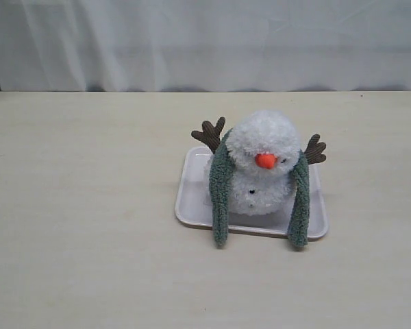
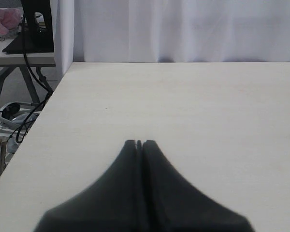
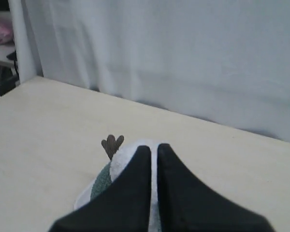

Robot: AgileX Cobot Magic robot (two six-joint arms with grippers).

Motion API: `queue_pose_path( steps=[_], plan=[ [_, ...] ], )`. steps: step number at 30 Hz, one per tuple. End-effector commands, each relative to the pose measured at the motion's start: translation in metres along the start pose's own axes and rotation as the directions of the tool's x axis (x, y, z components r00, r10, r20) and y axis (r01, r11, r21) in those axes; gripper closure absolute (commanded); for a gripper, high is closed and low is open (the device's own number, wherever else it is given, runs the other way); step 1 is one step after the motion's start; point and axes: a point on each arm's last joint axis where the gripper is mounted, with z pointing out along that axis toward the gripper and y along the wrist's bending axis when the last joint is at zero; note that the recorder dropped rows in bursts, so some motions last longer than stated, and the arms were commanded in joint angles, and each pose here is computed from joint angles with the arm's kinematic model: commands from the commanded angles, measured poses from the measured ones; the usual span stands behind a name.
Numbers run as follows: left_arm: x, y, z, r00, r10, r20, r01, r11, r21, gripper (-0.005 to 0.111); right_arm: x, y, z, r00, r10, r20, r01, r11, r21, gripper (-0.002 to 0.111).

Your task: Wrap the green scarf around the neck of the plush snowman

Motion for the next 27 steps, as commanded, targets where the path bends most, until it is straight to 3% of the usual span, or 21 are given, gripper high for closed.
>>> queue_pose_path(
  steps=[1, 16, 27],
  plan=[
    [0.000, 0.000, 0.000, 1.000, -0.003, 0.012, 0.003, 1.000, -0.006, 0.107, 0.000, -0.002, -0.033, 0.995, 0.010, 0.096, -0.010, 1.000, 0.001, 0.104],
    [0.000, 0.000, 0.000, 1.000, -0.003, 0.012, 0.003, 1.000, -0.006, 0.107, 0.010, -0.005, -0.112, 0.928, 0.021, 0.371, -0.024, 1.000, 0.002, 0.104],
    [0.000, 0.000, 0.000, 1.000, -0.003, 0.012, 0.003, 1.000, -0.006, 0.107, 0.016, -0.006, -0.131, 0.898, 0.024, 0.439, -0.027, 1.000, 0.002, 0.104]
  ],
)
